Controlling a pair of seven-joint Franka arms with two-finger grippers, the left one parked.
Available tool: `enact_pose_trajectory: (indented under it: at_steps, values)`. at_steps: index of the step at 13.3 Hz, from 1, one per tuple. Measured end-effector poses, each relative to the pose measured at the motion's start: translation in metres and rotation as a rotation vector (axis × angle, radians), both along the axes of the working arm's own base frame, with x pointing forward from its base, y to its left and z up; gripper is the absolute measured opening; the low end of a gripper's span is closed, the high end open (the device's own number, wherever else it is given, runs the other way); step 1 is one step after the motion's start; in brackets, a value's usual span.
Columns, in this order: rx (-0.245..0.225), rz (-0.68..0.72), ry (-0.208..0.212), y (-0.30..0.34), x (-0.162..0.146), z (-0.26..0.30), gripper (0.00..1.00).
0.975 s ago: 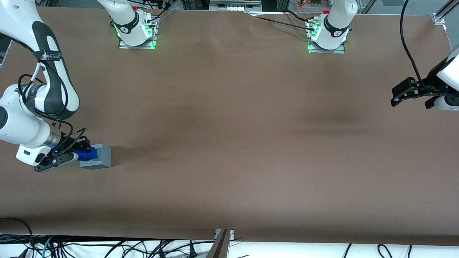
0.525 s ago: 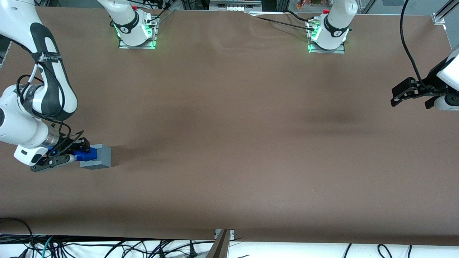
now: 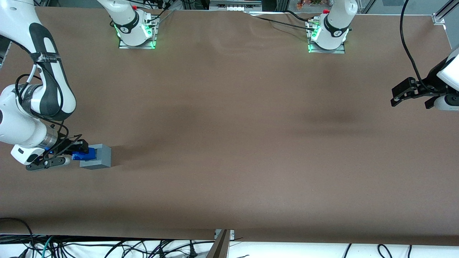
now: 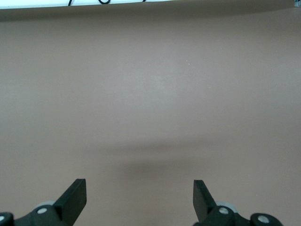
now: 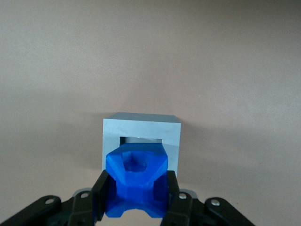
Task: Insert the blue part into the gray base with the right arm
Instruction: 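Lower the blue block into the hole and press it down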
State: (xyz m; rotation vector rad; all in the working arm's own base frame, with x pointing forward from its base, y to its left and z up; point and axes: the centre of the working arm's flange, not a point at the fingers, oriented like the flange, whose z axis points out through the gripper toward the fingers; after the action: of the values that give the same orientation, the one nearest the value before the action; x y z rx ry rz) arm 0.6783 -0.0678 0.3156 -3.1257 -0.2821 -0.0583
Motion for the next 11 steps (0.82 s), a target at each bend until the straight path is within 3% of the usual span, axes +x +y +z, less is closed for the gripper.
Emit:
enact_pose_trajectory:
  at_steps: [11]
  values:
    - [-0.009, -0.044, 0.003, 0.0017, 0.0002, -0.0017, 0.51]
